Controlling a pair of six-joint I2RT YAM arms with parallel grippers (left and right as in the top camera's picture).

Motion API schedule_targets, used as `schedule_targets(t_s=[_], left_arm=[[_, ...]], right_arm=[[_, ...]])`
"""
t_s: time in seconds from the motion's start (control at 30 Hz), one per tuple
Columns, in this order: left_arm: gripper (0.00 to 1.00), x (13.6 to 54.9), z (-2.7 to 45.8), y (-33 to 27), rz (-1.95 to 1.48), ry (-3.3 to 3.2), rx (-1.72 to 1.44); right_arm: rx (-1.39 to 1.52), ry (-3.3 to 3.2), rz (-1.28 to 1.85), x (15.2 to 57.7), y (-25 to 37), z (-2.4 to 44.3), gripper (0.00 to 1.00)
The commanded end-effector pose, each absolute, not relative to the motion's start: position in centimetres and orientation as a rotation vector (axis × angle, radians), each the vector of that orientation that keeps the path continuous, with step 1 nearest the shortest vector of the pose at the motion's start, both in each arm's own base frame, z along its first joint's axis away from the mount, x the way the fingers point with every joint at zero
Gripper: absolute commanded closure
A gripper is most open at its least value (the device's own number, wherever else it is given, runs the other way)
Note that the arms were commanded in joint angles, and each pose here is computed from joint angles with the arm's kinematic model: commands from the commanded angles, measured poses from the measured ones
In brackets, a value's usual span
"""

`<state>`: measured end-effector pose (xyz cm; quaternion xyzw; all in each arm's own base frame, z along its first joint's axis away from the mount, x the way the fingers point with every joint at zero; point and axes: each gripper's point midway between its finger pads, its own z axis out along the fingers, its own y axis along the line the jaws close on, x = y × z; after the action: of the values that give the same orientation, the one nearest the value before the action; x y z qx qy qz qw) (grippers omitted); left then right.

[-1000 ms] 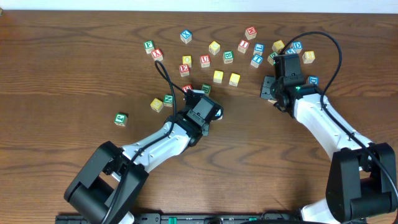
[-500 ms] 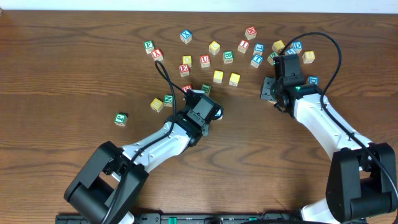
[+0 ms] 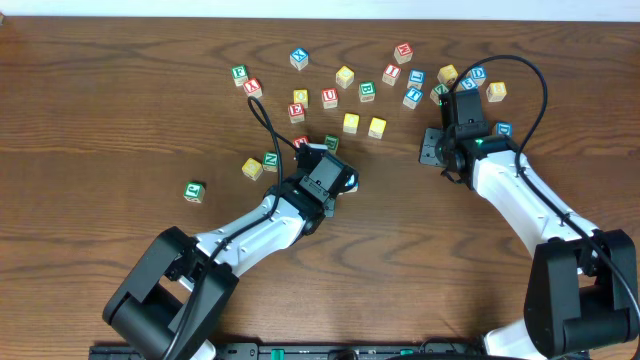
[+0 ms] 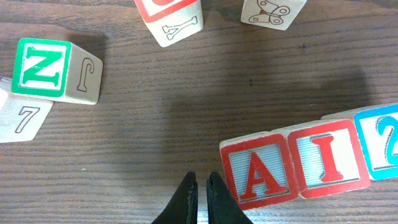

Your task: Spell out AI2

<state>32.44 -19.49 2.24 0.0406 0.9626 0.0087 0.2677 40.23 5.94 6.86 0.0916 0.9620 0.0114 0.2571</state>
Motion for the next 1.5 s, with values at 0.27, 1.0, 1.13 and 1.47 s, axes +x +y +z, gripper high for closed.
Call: schedule_targets(t_s=[0.27, 1.0, 1.13, 1.47], left_arm=[[0.93, 32.4, 1.6, -18.7, 0.077, 2.601, 0.134], [0.93, 33.1, 7.9, -13.2, 0.123, 2.524, -0.065], [0.93, 33.7, 13.8, -11.4, 0.054, 2.384, -0.094], [0.92, 30.4, 20.6, -5.7, 0.015, 2.282, -0.14]], right_arm=[[0.266, 2.634, 0.029, 39.8, 5.9, 6.2, 0.53], [0.244, 2.638, 0.067, 39.8, 6.4, 6.3, 0.54], [0.186, 2.624, 0.08, 39.9, 6.7, 7.2, 0.59], [0.005, 2.288, 0.14, 37.7, 7.6, 21.7, 0.28]])
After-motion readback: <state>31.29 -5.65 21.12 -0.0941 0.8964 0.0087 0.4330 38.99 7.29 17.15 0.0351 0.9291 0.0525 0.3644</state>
